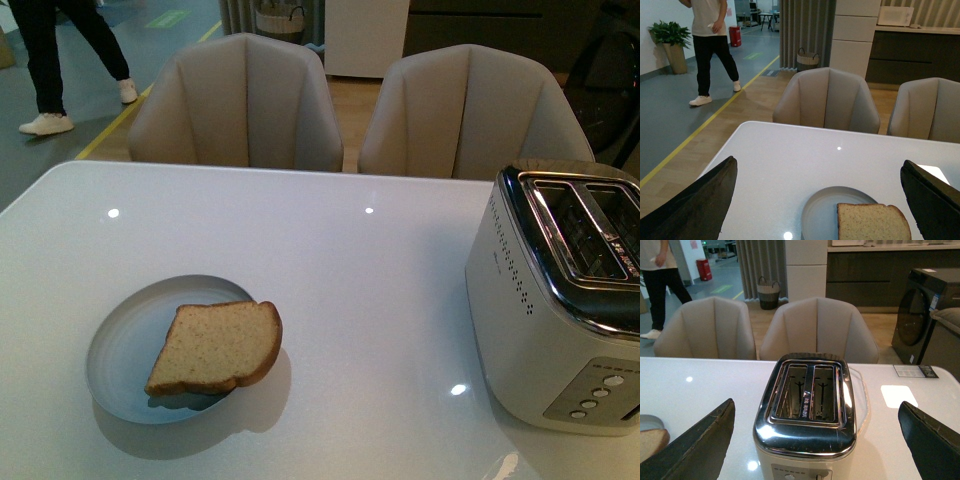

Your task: Left arm holds plate, right arm toasts bread

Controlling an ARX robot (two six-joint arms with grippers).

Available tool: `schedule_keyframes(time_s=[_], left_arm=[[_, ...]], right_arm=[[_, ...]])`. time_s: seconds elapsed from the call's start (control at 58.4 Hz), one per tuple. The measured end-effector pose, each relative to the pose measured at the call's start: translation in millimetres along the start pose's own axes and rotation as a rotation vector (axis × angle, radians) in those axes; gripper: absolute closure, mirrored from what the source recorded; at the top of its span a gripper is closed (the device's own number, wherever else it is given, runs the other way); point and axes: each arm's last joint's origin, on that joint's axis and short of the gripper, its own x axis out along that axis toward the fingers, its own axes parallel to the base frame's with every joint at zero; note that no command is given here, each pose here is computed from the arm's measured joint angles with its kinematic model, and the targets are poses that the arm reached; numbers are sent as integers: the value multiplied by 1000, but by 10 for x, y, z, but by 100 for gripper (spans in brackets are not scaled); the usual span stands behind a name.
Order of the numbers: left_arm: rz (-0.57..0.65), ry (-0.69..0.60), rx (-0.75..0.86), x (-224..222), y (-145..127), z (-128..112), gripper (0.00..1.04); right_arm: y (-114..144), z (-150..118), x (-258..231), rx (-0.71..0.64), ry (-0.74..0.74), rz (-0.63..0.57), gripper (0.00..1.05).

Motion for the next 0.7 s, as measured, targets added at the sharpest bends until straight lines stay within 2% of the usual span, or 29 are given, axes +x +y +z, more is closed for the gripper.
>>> schedule_keyframes(time_s=[0.583,0.668,0.702], left_arm=[[8,7,-8,1,1,-3,7],[158,254,-129,39,20,11,7],[175,297,-162,83,26,29,7]], right_arm=[[0,0,0,0,0,0,9],[-1,0,0,0,0,-2,9],[0,0,0,0,0,0,9]])
